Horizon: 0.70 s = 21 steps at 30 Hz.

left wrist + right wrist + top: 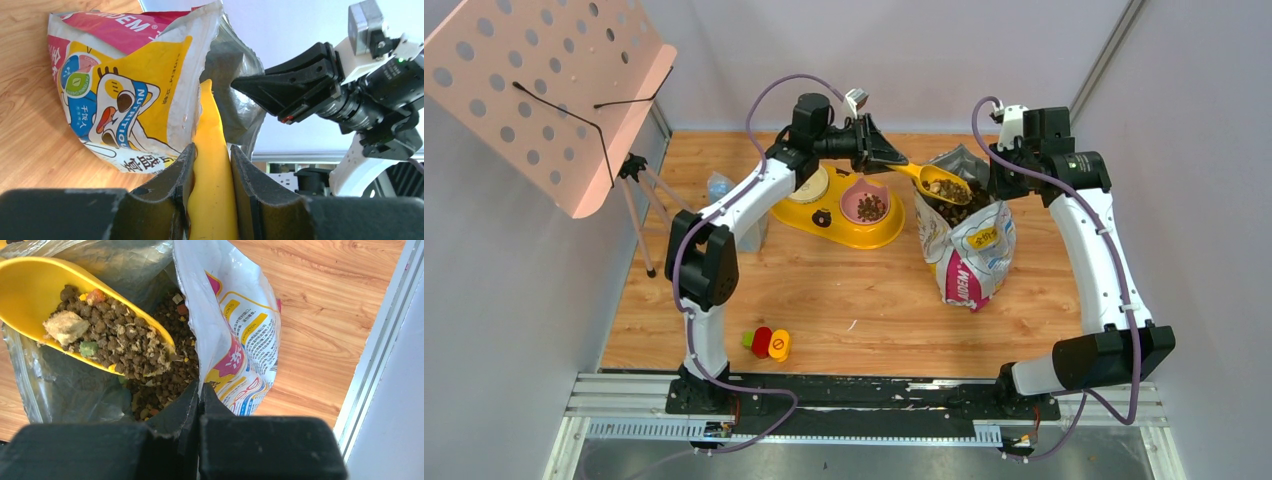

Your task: Serve the pet food

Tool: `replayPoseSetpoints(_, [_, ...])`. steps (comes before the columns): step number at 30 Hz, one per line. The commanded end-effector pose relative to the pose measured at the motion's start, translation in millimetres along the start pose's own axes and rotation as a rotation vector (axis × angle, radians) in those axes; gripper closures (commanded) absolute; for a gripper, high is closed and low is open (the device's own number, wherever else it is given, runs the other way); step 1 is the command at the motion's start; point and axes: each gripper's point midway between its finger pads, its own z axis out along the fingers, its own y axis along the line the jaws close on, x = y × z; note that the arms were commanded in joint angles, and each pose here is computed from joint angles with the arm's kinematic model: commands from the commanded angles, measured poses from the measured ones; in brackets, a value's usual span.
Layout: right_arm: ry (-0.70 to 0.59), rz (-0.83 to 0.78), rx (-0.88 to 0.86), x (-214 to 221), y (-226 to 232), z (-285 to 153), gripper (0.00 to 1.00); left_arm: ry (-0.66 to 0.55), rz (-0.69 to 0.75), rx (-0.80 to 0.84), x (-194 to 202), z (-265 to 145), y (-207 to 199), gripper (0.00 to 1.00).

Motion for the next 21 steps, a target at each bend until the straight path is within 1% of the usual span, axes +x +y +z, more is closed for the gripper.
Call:
replayPoseSetpoints(1, [0.003, -0.010, 0.007, -1.4, -2.5, 6.1, 1.00, -0.065, 0.014, 0.051, -16.0, -11.3, -37.4, 1.00])
replayPoseSetpoints(2, [0.004, -0.009, 0.006, -1.2, -2.3, 6.8, 1.00, -0.077, -0.009, 0.011, -16.5, -7.6, -30.4, 1.00])
replayPoseSetpoints(4, [0.006, -0.006, 0.000, -1.5, -1.5, 8.4, 1.00, -0.094, 0.037, -0.044, -17.8, -2.0, -27.8, 1.00])
replayPoseSetpoints(5, [0.006, -0.004, -0.001, -1.7, -1.4, 8.9, 1.00, -0.114, 0.146, -0.056, -24.3, -2.6, -37.3, 1.00])
replayPoseSetpoints(6, [0.004, -0.003, -0.003, -2.7, -1.0, 9.3, 1.00, -0.124, 0.146, -0.143, -21.9, -1.8, -26.9, 1.00])
replayPoseSetpoints(7, [0.001, -0.004, -0.002, -3.7, -1.2, 9.1, 1.00, -0.135, 0.283, -0.162, -25.1, -2.4, -38.8, 1.00])
replayPoseSetpoints(8, [-0.005, -0.006, -0.001, -5.3, -1.5, 8.6, 1.00, -0.143, 0.302, -0.234, -24.6, -7.2, -32.0, 1.00])
replayPoseSetpoints(9, [-0.007, -0.009, 0.000, -6.0, -1.7, 8.6, 1.00, -0.145, 0.373, -0.246, -26.0, -9.2, -36.5, 1.00])
replayPoseSetpoints(10, [-0.009, -0.012, 0.000, -6.6, -1.9, 8.7, 1.00, -0.145, 0.379, -0.258, -24.6, -12.5, -37.3, 1.00])
replayPoseSetpoints(11, [-0.011, -0.014, -0.002, -7.1, -1.6, 8.7, 1.00, -0.134, 0.373, -0.259, -21.4, -12.4, -34.0, 1.00])
replayPoseSetpoints(12, [-0.011, -0.016, -0.006, -6.9, -1.1, 9.0, 1.00, -0.123, 0.375, -0.233, -18.2, -12.6, -39.3, 1.00])
replayPoseSetpoints(13, [-0.012, -0.016, -0.007, -7.3, -1.0, 9.4, 1.00, -0.108, 0.344, -0.223, -13.3, -11.0, -34.5, 1.00])
replayPoseSetpoints(14, [-0.014, -0.016, -0.009, -7.8, -0.9, 9.8, 1.00, -0.091, 0.346, -0.174, -9.3, -9.7, -42.2, 1.00])
replayPoseSetpoints(15, [-0.012, -0.017, -0.013, -7.8, -0.1, 11.1, 1.00, -0.082, 0.318, -0.163, -7.0, -9.0, -39.4, 1.00])
replayPoseSetpoints(16, [-0.013, -0.016, -0.014, -8.1, -0.2, 11.5, 1.00, -0.073, 0.323, -0.132, -6.7, -8.3, -43.2, 1.00])
replayPoseSetpoints(17, [-0.015, -0.017, -0.017, -8.8, 0.4, 11.8, 1.00, -0.067, 0.289, -0.118, -8.0, -8.4, -41.2, 1.00])
replayPoseSetpoints(18, [-0.013, -0.016, -0.017, -8.8, 0.3, 12.3, 1.00, -0.045, 0.226, -0.059, -5.0, -6.7, -46.1, 1.00])
replayPoseSetpoints(19, [-0.013, -0.017, -0.017, -8.6, 0.5, 12.3, 1.00, -0.047, 0.177, -0.033, -10.4, -9.5, -42.4, 1.00])
replayPoseSetpoints(20, [-0.011, -0.016, -0.016, -7.8, 0.3, 12.3, 1.00, -0.036, 0.106, 0.049, -10.9, -9.8, -49.5, 1.00])
replayPoseSetpoints(21, [-0.007, -0.016, -0.015, -6.3, 0.1, 12.6, 1.00, -0.040, 0.099, 0.086, -16.7, -15.3, -51.3, 1.00])
